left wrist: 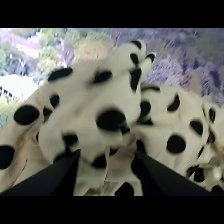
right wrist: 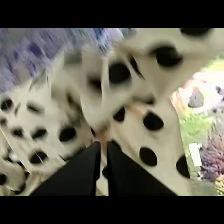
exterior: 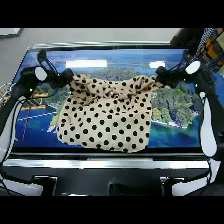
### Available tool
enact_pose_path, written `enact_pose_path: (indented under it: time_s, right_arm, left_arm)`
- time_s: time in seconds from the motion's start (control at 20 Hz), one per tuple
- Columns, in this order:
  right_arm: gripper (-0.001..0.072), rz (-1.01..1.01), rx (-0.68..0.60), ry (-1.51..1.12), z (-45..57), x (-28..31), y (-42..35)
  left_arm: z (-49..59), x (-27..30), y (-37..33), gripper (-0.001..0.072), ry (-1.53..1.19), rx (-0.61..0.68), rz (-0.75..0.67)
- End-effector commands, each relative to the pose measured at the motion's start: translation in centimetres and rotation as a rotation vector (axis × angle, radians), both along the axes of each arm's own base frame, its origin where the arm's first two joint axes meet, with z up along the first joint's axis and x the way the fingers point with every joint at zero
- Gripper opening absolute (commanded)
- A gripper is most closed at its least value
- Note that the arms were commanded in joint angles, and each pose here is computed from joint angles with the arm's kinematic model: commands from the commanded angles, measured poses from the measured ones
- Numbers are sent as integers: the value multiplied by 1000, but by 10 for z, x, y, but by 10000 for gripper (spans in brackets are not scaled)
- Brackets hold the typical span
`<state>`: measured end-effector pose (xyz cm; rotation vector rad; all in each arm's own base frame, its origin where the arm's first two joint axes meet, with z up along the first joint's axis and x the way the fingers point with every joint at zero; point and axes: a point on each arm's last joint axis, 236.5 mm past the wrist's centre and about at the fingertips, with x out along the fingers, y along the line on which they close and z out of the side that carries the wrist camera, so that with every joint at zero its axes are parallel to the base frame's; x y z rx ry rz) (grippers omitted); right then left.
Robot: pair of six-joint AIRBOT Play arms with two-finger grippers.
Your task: Fold the clothes and pants, and hang the long-sleeved shirts on hangers.
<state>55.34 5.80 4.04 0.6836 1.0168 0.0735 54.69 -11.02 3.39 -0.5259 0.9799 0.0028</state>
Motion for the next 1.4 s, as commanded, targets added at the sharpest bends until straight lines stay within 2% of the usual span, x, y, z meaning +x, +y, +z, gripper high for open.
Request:
enact_pose_path:
  time_s: [0.0, 0.05, 0.1, 0.15, 0.35, 0.55, 0.7, 0.75, 0.85, 1.05, 1.3, 1.35]
  right_arm:
    - [241, 104, 2, 98, -28, -19, 11]
    - [434, 126, -8, 96, -21, -24, 11]
    - [571, 162, -21, 90, -12, -32, 10]
    - [595, 210, -47, 85, -1, -43, 5]
    - [595, 349, -152, 158, 28, -105, -45]
    - [599, 281, 7, 271, 2, -166, -65]
    - [661, 269, 89, 407, -55, -218, -44]
    - [660, 274, 127, 442, -72, -231, -30]
    - [660, 287, 167, 459, -98, -245, -6]
    - [659, 294, 133, 476, -134, -253, 19]
    - [651, 305, 200, 542, -158, -256, 47]
    - [555, 309, 221, 535, -158, -254, 53]
  left_arm:
    - [-38, -30, -1, 615, 181, -1, -71]
    - [-33, -34, 5, 706, 194, -4, -65]
    - [-25, -40, 15, 719, 207, -13, -52]
    - [-15, -47, 28, 719, 220, -16, -38]
    - [17, -86, 88, 719, 233, 39, -86]
    - [2, -132, 105, 719, 221, -90, -112]
    - [-40, -167, 104, 716, 306, -148, -106]
    - [-52, -176, 102, 715, 336, -154, -117]
    - [-66, -184, 100, 715, 350, -146, -137]
    - [-73, -186, 106, 715, 350, -110, -147]
    - [-77, -189, 115, 716, 364, -63, -148]
    - [-77, -189, 115, 717, 364, -65, -148]
